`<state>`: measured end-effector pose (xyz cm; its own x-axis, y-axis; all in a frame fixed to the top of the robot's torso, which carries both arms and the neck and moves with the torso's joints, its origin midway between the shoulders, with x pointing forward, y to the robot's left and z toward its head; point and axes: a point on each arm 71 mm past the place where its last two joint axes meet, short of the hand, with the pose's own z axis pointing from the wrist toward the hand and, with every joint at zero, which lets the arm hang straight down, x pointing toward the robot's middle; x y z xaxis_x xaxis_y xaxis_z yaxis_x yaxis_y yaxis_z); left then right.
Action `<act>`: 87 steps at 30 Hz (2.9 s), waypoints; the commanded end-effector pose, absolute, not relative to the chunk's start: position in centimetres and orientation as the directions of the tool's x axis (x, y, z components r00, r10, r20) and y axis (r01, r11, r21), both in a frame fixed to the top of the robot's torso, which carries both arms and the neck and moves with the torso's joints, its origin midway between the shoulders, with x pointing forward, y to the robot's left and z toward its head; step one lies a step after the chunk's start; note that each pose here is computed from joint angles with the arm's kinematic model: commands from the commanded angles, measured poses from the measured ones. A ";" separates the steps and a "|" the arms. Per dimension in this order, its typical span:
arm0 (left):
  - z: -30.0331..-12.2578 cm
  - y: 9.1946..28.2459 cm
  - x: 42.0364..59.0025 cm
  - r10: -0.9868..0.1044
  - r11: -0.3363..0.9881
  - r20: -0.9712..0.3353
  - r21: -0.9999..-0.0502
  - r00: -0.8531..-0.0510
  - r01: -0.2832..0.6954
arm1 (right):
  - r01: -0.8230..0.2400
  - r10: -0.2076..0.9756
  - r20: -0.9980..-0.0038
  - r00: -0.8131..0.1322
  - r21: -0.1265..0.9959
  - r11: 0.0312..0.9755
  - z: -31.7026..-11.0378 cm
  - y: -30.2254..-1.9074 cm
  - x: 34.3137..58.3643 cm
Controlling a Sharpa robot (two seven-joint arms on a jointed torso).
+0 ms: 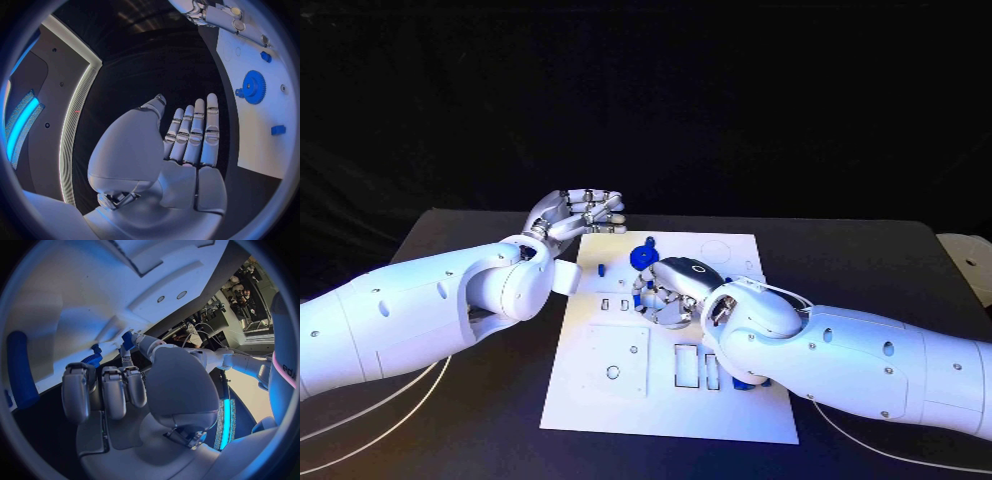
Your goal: Assemble the parts on the task board
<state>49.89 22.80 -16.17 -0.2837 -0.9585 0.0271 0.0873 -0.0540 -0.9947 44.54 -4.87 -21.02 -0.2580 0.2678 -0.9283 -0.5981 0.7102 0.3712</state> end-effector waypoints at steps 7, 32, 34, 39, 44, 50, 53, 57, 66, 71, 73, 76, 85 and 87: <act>-16.1 22.5 49.8 -0.951 -0.069 0.040 -0.994 -0.305 0.087 | -0.609 0.229 -0.940 -0.254 0.339 0.717 -21.3 -4.5 44.6; -16.1 22.5 49.7 -0.950 -0.070 0.041 -0.994 -0.309 0.085 | -0.614 0.229 -0.938 -0.260 0.344 0.711 -21.7 -4.0 44.8; -16.1 22.5 49.7 -0.950 -0.070 0.041 -0.994 -0.308 0.085 | -0.614 0.229 -0.937 -0.263 0.345 0.709 -21.8 -3.9 44.8; -16.1 22.5 49.7 -0.951 -0.069 0.040 -0.994 -0.307 0.084 | -0.614 0.225 -0.937 -0.268 0.346 0.709 -21.9 -3.9 44.7; -16.1 22.6 49.7 -0.951 -0.069 0.040 -0.994 -0.306 0.085 | -0.613 0.216 -0.937 -0.275 0.344 0.712 -22.0 -3.9 44.7; -16.1 22.6 49.8 -0.952 -0.068 0.039 -0.994 -0.304 0.085 | -0.609 0.205 -0.937 -0.282 0.340 0.716 -22.2 -3.9 44.8; -16.1 22.7 49.8 -0.952 -0.067 0.039 -0.994 -0.303 0.085 | -0.608 0.201 -0.938 -0.284 0.338 0.719 -22.2 -4.0 44.8; -16.1 22.7 49.8 -0.952 -0.067 0.039 -0.994 -0.303 0.085 | -0.606 0.196 -0.938 -0.285 0.335 0.722 -22.3 -4.0 44.8; -16.1 22.8 49.8 -0.953 -0.066 0.038 -0.994 -0.302 0.084 | -0.610 0.203 -0.940 -0.273 0.333 0.719 -22.2 -4.0 44.8; -16.1 22.8 49.8 -0.953 -0.066 0.038 -0.994 -0.301 0.084 | -0.612 0.204 -0.942 -0.268 0.330 0.719 -22.2 -4.0 44.8; -16.1 22.8 49.8 -0.953 -0.066 0.038 -0.994 -0.301 0.084 | -0.612 0.203 -0.942 -0.266 0.328 0.720 -22.2 -4.0 44.8; -16.1 22.8 49.8 -0.953 -0.066 0.038 -0.994 -0.301 0.083 | -0.613 0.203 -0.943 -0.263 0.326 0.720 -22.1 -4.0 44.8; -16.1 22.8 49.8 -0.953 -0.066 0.038 -0.994 -0.301 0.083 | -0.619 0.214 -0.944 -0.252 0.327 0.714 -22.0 -3.9 44.7; -16.1 22.8 49.8 -0.953 -0.065 0.038 -0.994 -0.301 0.083 | -0.621 0.215 -0.944 -0.251 0.328 0.712 -22.0 -3.9 44.7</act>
<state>49.80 23.02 -16.19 -0.2847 -0.9582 0.0289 0.0805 -0.0539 -0.9953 44.82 -3.97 -21.95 -0.2580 0.2276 -0.9389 -0.6110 0.7144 0.3411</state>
